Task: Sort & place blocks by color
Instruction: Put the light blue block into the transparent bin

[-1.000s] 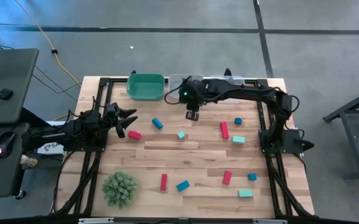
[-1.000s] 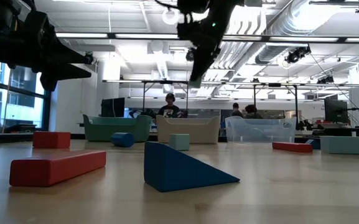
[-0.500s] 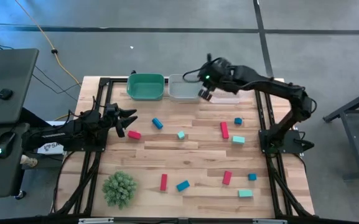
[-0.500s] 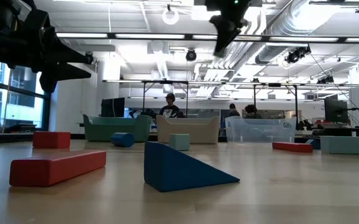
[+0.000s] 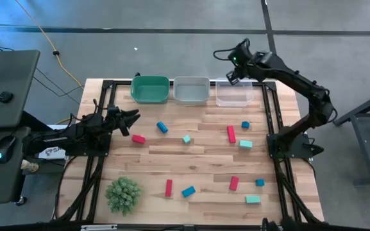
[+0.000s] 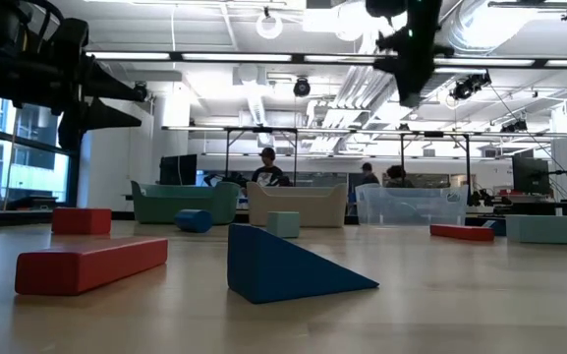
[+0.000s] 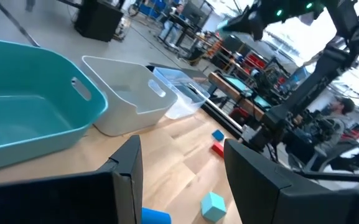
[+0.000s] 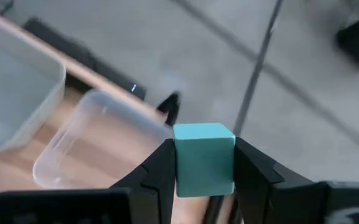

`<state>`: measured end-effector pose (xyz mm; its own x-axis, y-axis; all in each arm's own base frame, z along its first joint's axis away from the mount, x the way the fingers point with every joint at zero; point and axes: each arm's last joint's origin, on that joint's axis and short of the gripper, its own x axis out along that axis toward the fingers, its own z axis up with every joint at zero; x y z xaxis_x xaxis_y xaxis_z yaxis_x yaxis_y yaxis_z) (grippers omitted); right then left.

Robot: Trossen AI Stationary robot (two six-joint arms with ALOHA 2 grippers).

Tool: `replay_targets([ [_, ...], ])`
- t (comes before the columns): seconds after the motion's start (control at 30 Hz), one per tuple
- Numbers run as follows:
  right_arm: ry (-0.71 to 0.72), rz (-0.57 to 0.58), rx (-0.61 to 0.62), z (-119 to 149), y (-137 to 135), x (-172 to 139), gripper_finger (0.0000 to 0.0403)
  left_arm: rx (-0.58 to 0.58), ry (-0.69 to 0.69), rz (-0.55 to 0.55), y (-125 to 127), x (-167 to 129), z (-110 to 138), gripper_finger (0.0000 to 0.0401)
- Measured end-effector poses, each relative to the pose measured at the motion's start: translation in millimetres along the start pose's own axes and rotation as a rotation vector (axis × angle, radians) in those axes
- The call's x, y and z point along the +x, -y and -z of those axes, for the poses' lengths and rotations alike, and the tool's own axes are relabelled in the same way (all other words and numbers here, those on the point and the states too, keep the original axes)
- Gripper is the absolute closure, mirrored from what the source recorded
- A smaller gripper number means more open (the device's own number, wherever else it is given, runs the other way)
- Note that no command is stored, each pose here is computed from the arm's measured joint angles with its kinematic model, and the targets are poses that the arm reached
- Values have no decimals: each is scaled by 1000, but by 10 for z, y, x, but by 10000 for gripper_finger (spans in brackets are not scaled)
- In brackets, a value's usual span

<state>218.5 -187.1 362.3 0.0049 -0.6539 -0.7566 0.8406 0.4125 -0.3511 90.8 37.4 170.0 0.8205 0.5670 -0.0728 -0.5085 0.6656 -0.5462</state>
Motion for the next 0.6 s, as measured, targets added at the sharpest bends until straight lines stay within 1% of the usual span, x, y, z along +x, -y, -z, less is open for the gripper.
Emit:
replay_targets([
  [0.07, -24, -61, 13, 27, 23, 186, 295, 0, 2, -2, -1, 0, -1, 254],
  [0.2, -18, -197, 46, 97, 14, 553, 299, 0, 1, -2, -1, 0, 0, 254],
  [0.3, -21, -273, 86, 184, 18, 779, 299, -2, 2, -2, -1, 0, -1, 254],
  [0.37, -36, -318, 104, 265, 10, 908, 299, -26, 3, -3, -1, 0, -1, 254],
  [0.47, -52, -368, 124, 381, -12, 1061, 299, -58, 10, -13, -4, 0, -3, 254],
  [0.6, -76, -388, 140, 529, -65, 1200, 299, -72, 18, -23, -6, 0, -6, 254],
])
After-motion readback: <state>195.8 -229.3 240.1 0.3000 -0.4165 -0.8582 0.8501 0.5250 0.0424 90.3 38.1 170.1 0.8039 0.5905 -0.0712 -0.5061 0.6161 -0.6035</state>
